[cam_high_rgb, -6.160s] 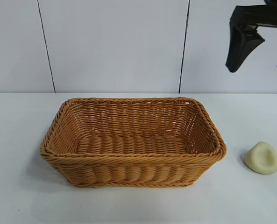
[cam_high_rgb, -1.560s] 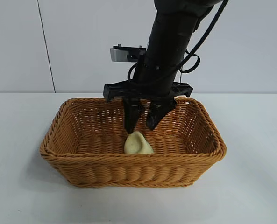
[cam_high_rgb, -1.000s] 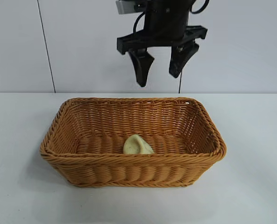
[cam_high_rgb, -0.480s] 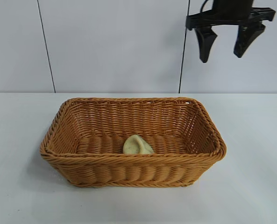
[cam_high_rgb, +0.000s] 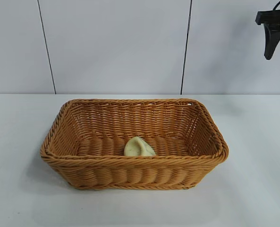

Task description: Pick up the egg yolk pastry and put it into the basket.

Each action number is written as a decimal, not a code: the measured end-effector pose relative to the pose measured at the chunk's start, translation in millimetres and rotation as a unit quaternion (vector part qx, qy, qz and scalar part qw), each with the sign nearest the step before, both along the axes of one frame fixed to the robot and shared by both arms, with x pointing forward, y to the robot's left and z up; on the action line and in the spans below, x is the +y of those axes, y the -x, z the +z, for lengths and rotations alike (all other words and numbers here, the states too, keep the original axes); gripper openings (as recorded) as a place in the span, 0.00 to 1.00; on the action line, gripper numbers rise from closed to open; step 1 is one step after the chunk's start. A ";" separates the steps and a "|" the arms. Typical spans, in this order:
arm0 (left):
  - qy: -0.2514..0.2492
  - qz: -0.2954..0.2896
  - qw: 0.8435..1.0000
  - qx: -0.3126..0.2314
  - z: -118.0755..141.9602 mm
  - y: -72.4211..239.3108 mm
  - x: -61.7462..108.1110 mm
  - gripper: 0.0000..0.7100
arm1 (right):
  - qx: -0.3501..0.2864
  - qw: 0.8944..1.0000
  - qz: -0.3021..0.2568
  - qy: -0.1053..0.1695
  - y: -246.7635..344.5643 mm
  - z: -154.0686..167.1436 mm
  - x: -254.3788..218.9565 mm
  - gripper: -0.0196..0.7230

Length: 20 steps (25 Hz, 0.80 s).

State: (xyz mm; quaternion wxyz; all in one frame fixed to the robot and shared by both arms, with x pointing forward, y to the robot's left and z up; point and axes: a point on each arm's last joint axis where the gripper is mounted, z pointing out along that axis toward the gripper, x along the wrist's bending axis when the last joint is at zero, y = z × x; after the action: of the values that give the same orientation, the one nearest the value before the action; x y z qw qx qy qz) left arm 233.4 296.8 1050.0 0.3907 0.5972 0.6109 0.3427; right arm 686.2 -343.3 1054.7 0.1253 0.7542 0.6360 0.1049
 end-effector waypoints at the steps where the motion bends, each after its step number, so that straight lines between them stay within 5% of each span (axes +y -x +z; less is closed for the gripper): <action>1: 0.000 0.000 1.000 0.000 0.0 0.0 0.0 0.98 | 0.000 1.000 0.000 0.000 0.1 0.0 -1.0 0.75; 8: 0.000 0.000 1.000 0.000 0.0 0.0 0.0 0.98 | 0.017 0.999 0.032 -0.037 3.3 -10.2 18.9 0.75; 15: 0.000 0.000 1.000 0.000 0.0 0.0 0.0 0.98 | 0.041 0.994 0.094 -0.029 17.5 -14.2 62.8 0.75; 20: 0.000 0.000 1.000 0.000 0.0 0.0 0.0 0.98 | 0.024 0.995 0.089 -0.023 24.9 1.7 64.5 0.75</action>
State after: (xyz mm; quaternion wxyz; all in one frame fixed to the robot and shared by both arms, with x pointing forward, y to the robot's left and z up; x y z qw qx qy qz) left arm 233.4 296.8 1050.0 0.3907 0.5972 0.6109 0.3427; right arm 661.3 -278.8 1056.5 0.0830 0.6996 0.7008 0.1121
